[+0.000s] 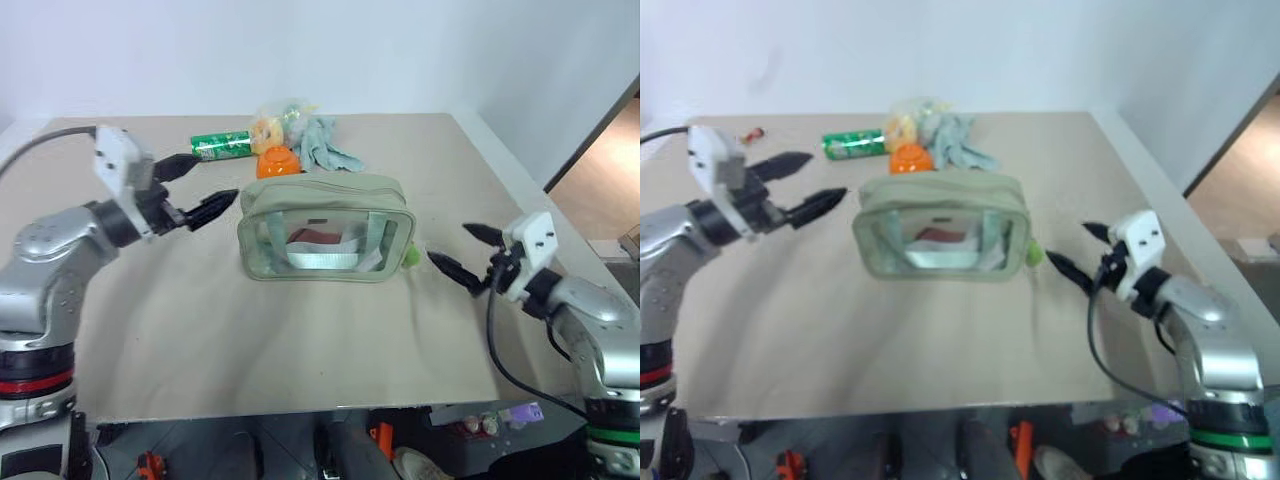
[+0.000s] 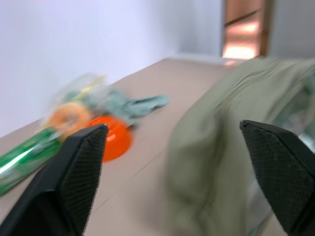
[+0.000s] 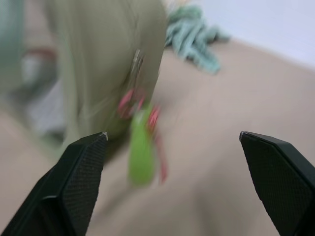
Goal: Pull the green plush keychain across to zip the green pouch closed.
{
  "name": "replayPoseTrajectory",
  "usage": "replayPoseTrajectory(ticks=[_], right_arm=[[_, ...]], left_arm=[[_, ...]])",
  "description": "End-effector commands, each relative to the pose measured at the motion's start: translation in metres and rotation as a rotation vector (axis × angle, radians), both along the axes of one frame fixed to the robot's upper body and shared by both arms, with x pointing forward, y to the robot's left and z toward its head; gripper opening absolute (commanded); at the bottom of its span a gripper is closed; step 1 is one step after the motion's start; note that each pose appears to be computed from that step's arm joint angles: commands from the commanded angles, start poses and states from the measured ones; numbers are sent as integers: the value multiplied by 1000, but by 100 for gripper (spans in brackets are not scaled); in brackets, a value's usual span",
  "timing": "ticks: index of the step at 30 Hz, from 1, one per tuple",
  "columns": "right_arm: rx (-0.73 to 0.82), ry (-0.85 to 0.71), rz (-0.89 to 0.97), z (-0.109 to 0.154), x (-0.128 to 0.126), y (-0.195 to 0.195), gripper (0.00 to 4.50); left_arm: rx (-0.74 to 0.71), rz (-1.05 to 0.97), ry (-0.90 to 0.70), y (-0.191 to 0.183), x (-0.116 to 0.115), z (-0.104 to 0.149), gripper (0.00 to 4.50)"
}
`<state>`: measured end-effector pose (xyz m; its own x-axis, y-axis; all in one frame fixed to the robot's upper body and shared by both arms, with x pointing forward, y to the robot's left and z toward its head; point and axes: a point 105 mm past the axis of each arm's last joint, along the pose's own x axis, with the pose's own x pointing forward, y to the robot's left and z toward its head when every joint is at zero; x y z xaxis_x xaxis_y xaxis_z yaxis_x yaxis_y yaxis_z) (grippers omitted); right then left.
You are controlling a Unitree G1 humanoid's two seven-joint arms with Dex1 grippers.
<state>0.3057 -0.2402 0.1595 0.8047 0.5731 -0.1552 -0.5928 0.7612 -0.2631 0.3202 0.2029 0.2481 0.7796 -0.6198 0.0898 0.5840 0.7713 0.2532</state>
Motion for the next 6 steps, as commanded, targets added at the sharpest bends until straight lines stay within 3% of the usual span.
replayPoseTrajectory(ticks=[1,6], right_arm=[[-30,-18,99,5,-22,9,450],[-44,-29,157,-14,-36,31,450]], left_arm=[[67,158,58,27,-9,-28,444],[91,149,150,15,-35,-80,444]])
